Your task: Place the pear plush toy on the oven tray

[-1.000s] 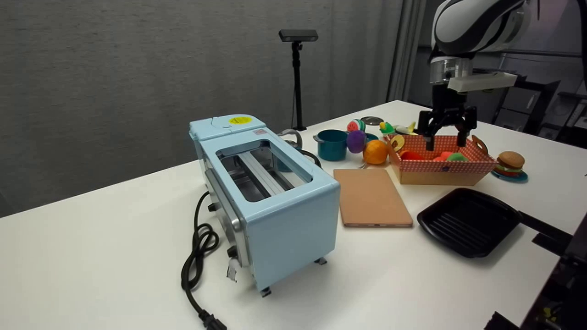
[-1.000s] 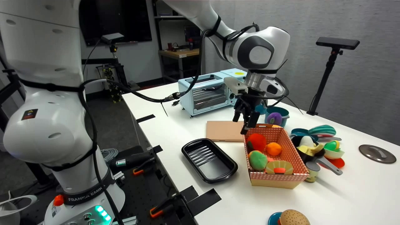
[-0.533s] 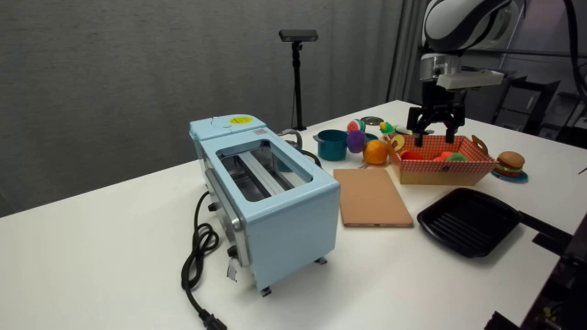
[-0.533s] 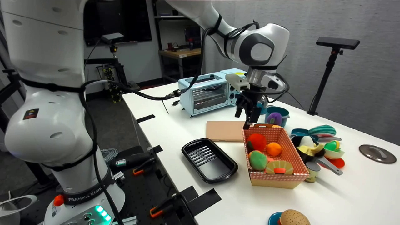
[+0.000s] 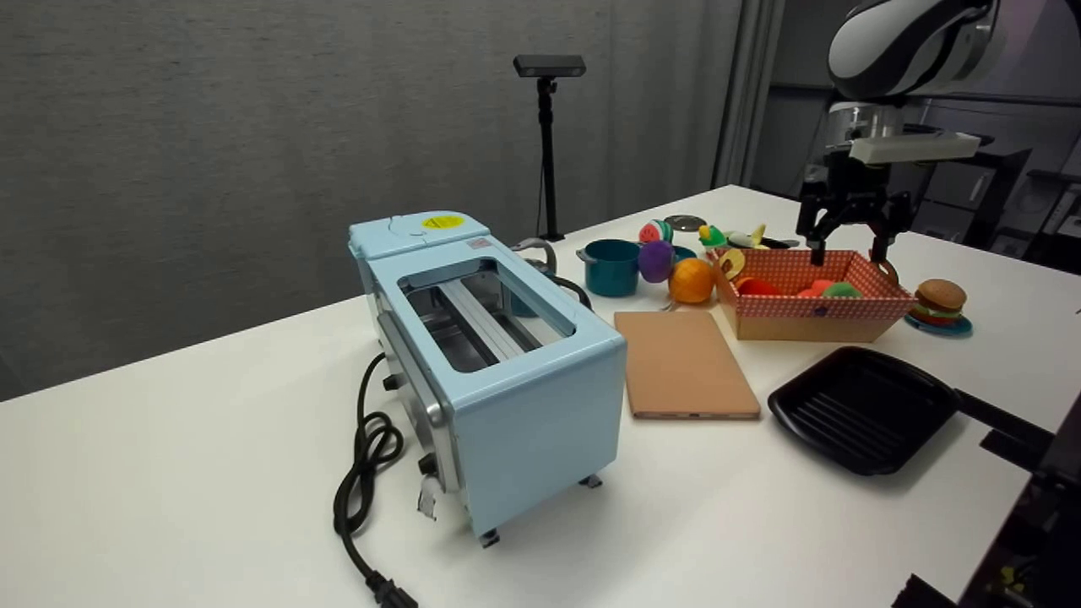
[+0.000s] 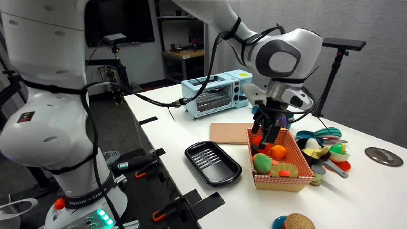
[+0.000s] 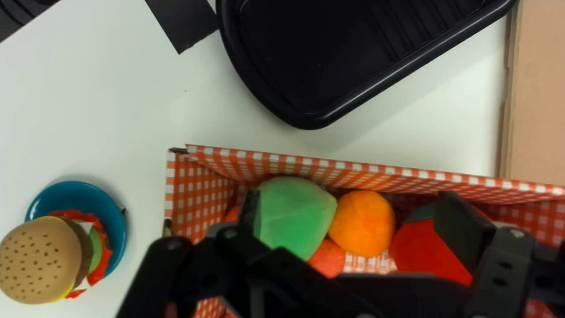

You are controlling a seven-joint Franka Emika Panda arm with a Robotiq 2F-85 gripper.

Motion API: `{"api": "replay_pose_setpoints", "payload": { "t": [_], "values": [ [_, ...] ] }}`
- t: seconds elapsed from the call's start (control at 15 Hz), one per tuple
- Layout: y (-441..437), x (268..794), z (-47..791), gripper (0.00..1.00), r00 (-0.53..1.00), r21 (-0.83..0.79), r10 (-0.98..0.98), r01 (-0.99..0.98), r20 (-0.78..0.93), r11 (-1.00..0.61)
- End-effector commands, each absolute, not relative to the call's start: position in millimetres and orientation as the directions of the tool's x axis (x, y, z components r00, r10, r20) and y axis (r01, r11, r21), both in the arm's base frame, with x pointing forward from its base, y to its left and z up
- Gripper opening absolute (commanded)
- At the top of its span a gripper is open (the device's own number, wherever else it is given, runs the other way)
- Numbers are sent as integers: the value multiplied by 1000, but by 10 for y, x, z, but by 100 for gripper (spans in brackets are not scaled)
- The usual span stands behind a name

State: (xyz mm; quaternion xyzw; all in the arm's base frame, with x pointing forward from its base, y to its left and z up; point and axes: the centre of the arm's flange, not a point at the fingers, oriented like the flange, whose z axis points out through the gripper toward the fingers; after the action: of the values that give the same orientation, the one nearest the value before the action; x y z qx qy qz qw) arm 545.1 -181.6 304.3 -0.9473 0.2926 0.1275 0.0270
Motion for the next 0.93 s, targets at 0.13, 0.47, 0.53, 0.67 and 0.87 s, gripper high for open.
{"api": "replay_pose_setpoints", "payload": {
  "t": [0.13,0.47,0.53,0.67,0.87],
  "values": [
    [-2241,5047,2934,100,735,-1,-631,-652,-249,-759],
    [-2550,4948,2683,100,696,3,-665,-690,-272,-724],
    [-2601,4957,2649,100,691,1,-669,-695,-274,-719],
    [-2674,5003,2597,100,686,4,-672,-699,-277,-715],
    [-2729,5154,2590,100,689,15,-669,-694,-279,-720]
  ]
}}
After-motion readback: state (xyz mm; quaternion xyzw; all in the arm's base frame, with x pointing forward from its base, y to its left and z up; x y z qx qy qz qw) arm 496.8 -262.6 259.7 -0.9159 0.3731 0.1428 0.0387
